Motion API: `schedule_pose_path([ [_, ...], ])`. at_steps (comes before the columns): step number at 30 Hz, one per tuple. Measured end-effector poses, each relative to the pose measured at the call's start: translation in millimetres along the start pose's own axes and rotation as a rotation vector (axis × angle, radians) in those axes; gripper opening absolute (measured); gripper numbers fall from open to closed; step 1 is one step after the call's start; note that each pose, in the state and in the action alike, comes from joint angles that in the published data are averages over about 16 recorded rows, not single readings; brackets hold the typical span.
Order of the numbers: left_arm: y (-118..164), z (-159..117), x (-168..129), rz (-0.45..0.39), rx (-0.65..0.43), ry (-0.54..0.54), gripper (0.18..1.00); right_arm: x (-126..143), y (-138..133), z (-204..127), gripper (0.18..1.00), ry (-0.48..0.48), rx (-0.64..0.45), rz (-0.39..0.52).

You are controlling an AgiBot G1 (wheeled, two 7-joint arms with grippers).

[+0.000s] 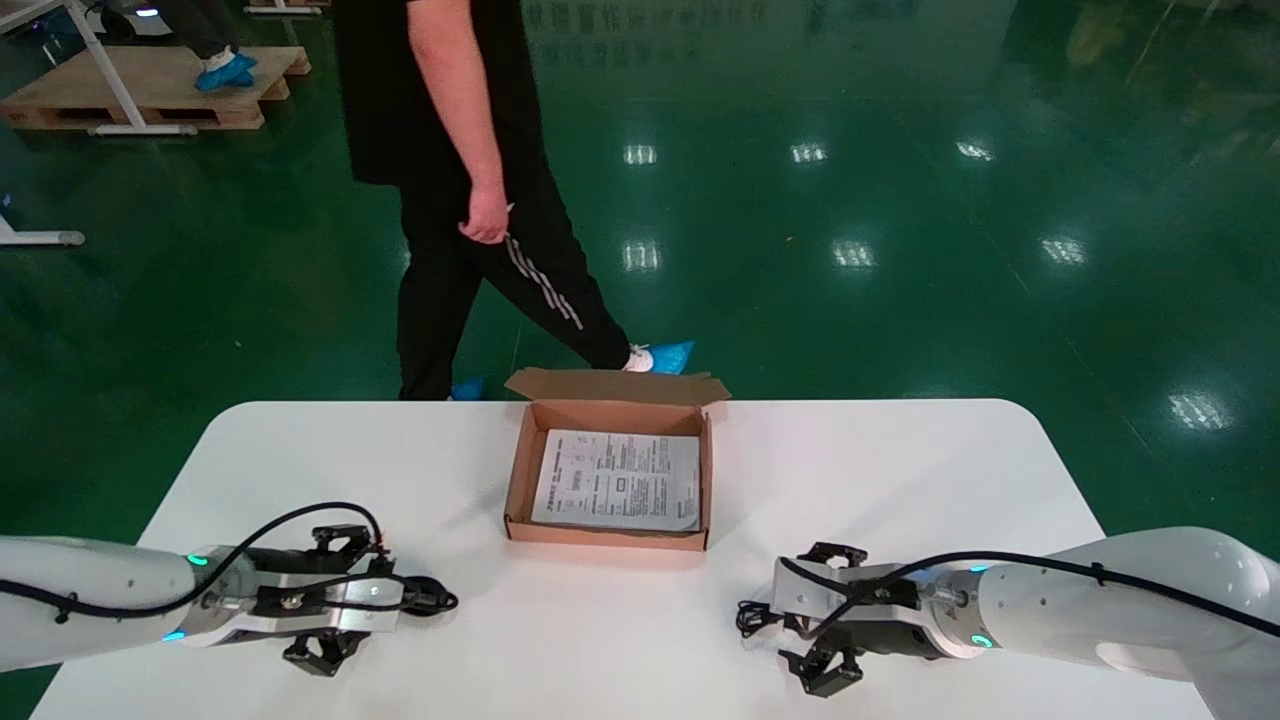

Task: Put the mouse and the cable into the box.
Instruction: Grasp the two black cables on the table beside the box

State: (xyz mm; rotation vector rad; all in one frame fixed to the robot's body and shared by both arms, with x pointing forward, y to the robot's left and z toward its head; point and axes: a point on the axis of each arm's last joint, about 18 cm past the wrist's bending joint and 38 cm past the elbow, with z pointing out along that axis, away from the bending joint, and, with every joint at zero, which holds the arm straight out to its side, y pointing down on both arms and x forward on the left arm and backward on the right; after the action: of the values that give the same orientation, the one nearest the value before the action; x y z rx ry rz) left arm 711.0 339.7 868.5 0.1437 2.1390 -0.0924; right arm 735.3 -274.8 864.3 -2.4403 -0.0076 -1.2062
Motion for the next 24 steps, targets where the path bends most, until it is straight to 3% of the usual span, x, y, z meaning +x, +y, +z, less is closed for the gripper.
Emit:
schedule_pose_path([
  [8,-0.1,0.0,-0.1,0.0,0.0,0.0,0.726,-0.2,-0.7,-0.4,0.756,-0.002,0.003,-0.001],
  [24,-0.1,-0.1,-0.2,0.0,0.0,-0.001,0.371,0.0,-1.4,-0.9,0.381,-0.002,0.007,-0.001],
])
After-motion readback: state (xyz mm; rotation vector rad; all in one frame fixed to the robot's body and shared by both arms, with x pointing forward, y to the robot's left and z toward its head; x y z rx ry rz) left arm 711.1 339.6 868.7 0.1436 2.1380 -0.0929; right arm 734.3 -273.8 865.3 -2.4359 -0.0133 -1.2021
